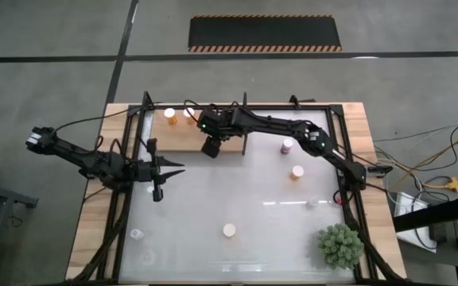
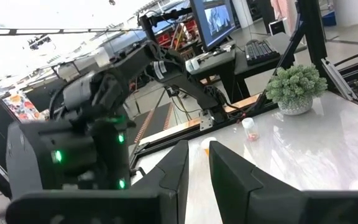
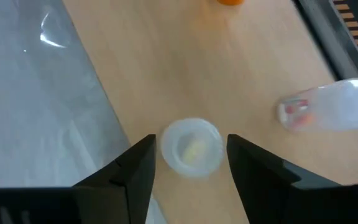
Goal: Pick and place medicine bottles onto shelf by color
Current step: Put the small transparent pill bottle on the shelf
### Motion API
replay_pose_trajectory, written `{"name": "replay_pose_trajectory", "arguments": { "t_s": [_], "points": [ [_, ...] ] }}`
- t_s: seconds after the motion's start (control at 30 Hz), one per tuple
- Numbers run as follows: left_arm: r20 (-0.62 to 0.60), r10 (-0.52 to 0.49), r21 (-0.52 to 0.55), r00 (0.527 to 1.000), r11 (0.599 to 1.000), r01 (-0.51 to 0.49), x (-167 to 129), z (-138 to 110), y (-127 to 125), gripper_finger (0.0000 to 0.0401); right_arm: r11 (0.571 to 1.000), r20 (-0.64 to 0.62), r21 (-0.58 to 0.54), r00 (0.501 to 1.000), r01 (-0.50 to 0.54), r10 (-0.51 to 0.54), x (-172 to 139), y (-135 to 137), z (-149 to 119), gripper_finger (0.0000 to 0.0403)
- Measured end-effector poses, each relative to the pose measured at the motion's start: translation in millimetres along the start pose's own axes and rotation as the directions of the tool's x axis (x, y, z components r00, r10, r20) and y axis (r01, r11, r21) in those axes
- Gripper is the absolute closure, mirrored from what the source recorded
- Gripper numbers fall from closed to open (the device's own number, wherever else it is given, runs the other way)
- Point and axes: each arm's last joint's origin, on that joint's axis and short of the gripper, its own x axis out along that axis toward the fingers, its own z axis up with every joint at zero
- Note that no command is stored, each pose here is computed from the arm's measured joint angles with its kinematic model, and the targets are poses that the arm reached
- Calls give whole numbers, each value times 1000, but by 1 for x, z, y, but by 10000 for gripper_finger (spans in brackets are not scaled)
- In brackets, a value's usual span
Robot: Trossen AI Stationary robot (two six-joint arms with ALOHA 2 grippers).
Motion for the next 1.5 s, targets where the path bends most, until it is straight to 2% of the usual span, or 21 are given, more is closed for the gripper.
{"name": "replay_pose_trajectory", "arguments": {
  "t_s": [0.2, 0.47, 0.53, 0.83, 1.0, 1.5],
  "points": [
    [0, 0, 1, 1000, 1000, 0, 0, 0, 0, 354, 999, 63, -41, 998, -6, 9, -26, -3, 7, 248],
    [-3, -1, 3, 1000, 1000, 1, 0, 0, 0, 354, 997, 35, -74, 999, -2, 5, -7, -1, 1, 373],
    [-5, -3, 5, 1000, 1000, 3, 1, -1, -1, 354, 997, 21, -75, 1000, -1, 2, -3, -1, -2, 388],
    [-9, -4, 7, 1000, 1000, 4, 1, -1, -1, 354, 997, -4, -74, 1000, 16, -16, 3, -1, -8, 390],
    [-13, -6, 9, 1000, 1000, 6, 2, -2, -2, 354, 992, -20, -97, 996, 84, -86, -2, -4, -8, 391],
    [-22, -10, 14, 1000, 1000, 10, 4, -3, -4, 354, 988, -25, -114, 994, 106, -109, -19, -6, -7, 390]
  ]
}}
